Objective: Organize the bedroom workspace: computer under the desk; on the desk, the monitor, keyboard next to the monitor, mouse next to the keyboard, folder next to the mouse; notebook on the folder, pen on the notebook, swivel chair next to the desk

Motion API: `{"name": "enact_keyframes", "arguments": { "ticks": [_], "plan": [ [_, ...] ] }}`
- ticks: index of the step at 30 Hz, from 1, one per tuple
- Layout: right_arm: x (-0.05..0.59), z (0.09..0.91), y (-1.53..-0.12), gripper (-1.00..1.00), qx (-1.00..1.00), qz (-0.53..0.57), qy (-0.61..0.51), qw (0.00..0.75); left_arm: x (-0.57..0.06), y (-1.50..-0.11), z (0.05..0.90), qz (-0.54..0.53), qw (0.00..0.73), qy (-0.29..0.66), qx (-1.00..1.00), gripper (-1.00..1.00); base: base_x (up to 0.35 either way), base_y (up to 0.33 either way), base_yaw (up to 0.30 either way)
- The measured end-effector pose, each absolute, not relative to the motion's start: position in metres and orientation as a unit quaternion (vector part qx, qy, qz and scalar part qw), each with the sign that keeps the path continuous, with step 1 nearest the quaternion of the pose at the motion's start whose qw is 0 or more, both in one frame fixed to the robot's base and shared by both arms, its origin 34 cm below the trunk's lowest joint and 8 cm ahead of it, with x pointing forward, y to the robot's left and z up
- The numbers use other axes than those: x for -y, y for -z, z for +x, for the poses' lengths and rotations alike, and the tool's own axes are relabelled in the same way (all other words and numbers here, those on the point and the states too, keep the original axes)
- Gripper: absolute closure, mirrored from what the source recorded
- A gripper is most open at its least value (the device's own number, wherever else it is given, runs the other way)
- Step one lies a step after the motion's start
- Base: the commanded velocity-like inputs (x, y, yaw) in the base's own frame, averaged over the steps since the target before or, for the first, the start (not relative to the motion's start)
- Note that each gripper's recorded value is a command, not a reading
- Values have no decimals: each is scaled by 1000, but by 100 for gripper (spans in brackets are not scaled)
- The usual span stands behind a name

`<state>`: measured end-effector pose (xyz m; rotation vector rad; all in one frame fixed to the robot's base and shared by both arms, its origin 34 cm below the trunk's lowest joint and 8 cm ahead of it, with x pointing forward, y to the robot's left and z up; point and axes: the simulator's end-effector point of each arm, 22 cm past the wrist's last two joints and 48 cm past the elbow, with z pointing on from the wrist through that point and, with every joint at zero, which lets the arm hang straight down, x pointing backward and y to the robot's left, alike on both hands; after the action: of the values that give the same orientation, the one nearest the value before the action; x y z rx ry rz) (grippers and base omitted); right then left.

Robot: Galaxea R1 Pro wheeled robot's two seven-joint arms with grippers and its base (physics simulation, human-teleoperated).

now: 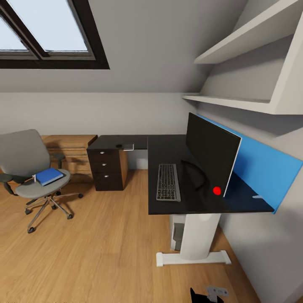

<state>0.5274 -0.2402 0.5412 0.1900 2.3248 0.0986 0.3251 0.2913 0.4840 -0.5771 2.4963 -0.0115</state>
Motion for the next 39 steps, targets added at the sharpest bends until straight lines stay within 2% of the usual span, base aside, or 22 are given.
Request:
{"name": "enact_keyframes", "arguments": {
  "ticks": [11, 21, 28, 39],
  "plan": [
    [241, 528, -541, -100, -915, 75, -38, 394, -291, -484, 325, -216, 285, 4, -934, -100, 0, 234, 7],
    [242, 528, -542, -100, -915, 76, -37, 394, -290, -483, 324, -216, 284, 5, -934, -100, 20, 92, 0],
    [240, 528, -542, -100, -915, 75, -38, 394, -290, -483, 324, -216, 284, 5, -934, -100, 218, 237, 22],
    [229, 524, -538, -100, -917, 76, -45, 388, -290, -481, 320, -216, 279, 4, -936, -100, 261, 246, 165]
  ]
}}
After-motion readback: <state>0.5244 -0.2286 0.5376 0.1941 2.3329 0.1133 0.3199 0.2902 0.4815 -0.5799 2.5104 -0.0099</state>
